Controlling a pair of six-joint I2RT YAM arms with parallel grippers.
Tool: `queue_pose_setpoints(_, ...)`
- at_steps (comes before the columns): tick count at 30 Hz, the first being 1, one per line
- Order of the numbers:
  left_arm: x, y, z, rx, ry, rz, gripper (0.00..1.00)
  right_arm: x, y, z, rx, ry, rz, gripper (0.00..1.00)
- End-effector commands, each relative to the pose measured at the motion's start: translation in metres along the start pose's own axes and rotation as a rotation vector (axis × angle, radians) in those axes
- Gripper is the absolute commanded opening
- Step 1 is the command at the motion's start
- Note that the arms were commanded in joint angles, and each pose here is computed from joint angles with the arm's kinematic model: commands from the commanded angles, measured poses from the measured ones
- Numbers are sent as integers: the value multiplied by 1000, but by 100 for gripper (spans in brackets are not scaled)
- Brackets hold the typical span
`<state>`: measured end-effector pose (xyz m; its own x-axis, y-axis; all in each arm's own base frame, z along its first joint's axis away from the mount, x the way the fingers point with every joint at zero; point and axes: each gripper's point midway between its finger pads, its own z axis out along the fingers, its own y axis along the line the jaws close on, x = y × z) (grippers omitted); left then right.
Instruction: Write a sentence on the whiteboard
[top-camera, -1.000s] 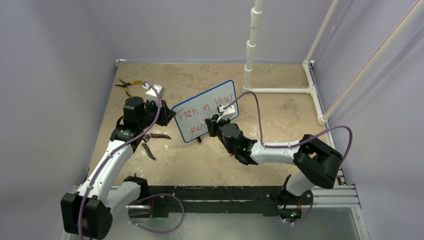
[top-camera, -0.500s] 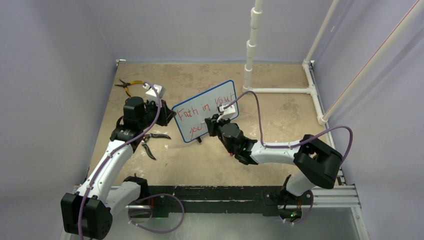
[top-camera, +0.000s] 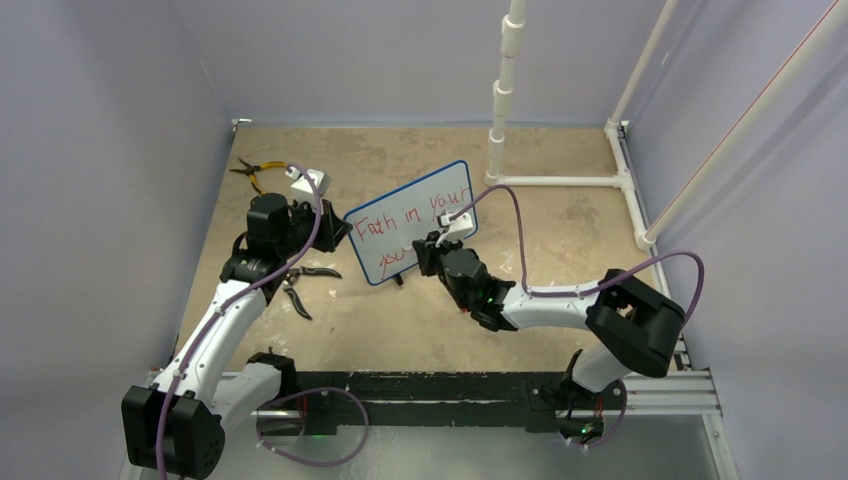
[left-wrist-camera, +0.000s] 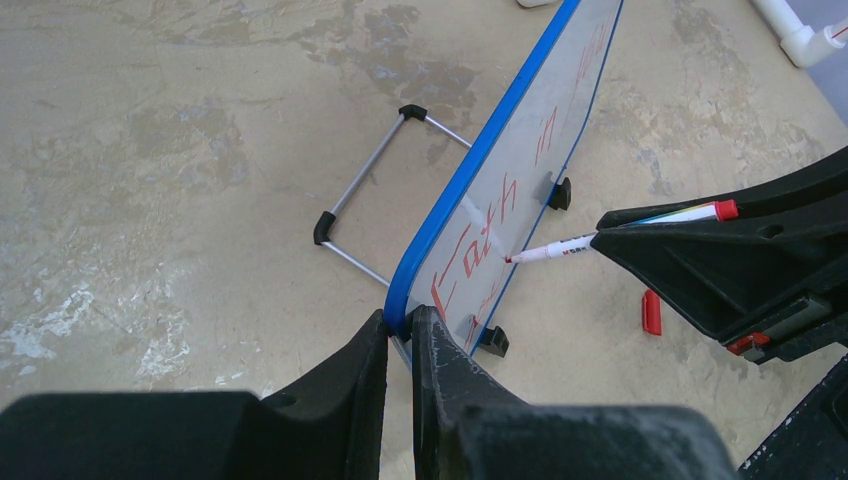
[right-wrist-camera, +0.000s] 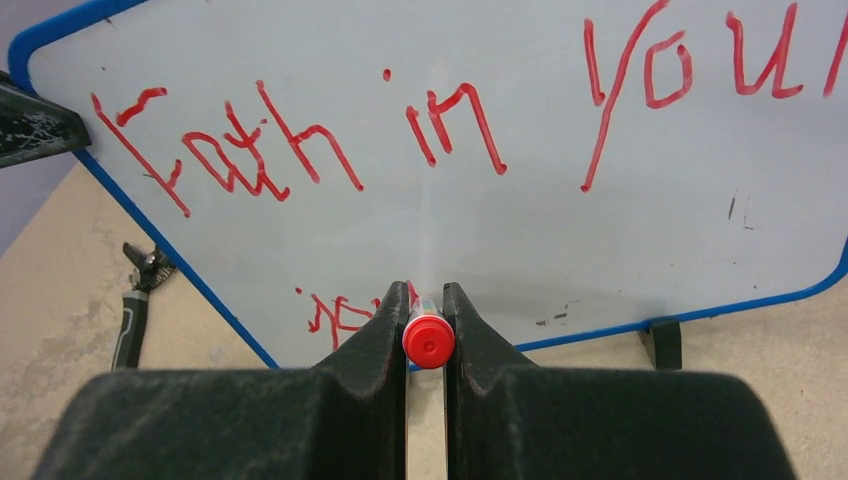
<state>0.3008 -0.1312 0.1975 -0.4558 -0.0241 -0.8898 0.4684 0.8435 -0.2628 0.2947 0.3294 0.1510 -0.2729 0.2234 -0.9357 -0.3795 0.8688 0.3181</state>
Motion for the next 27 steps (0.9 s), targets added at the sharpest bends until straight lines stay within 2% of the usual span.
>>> queue_pose_setpoints(1, 8, -3, 1, 22, 21, -4, 0, -11, -11, 0, 43, -32, 15, 0)
queue_pose_setpoints(16, 7, -4, 1, 25, 20, -6, 0, -47, -2, -10, -33, -109, 53, 0)
queue_pose_setpoints(27, 7, -4, 1, 25, 20, -5, 0, -43, 5, 0, -43, -99, 35, 0)
